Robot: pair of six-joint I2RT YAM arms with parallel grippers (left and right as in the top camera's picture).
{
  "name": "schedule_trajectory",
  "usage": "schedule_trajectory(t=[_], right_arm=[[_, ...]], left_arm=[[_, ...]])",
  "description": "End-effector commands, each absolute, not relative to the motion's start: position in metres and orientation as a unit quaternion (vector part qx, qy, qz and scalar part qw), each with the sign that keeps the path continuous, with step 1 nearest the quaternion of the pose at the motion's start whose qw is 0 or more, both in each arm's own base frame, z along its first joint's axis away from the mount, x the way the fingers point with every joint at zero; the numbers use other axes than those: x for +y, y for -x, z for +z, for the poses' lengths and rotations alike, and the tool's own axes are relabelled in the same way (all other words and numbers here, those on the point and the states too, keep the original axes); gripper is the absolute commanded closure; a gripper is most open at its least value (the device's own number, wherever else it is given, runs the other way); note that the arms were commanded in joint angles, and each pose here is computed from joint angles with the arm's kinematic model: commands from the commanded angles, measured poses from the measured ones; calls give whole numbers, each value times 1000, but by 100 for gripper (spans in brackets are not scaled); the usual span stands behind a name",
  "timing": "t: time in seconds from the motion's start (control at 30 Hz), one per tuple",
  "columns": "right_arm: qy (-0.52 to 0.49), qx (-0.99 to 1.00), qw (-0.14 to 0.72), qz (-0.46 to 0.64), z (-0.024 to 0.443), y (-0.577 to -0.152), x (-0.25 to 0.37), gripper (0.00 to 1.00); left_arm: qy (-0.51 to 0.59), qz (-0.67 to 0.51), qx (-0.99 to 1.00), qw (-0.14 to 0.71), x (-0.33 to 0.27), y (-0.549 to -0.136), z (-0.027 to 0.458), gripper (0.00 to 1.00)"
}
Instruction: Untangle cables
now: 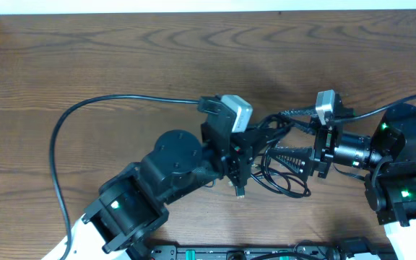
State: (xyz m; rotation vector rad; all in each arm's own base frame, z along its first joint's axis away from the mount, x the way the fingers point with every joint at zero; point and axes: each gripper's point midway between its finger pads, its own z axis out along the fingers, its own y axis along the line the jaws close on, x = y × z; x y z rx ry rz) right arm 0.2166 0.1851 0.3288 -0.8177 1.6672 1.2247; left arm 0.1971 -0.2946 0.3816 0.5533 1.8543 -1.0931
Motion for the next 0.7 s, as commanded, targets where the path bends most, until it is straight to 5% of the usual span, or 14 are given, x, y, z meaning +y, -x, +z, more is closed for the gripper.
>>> schedule_trajectory(t=[0.0, 0.27, 0.5, 0.67], right_arm=[[337, 666, 444, 496, 332, -214, 185, 25], [336, 667, 443, 497, 332, -214, 185, 99], [337, 666, 445, 496, 333, -214, 185, 99], [336, 667, 444, 496, 332, -214, 185, 99]], left_arm=[[-256, -475, 721, 435, -303, -182, 397, 93], [-275, -482, 706, 441, -306, -178, 403, 92], [-337, -399, 715, 464, -299, -184, 377, 83], [-279, -302, 781, 470, -269, -210, 348, 52]])
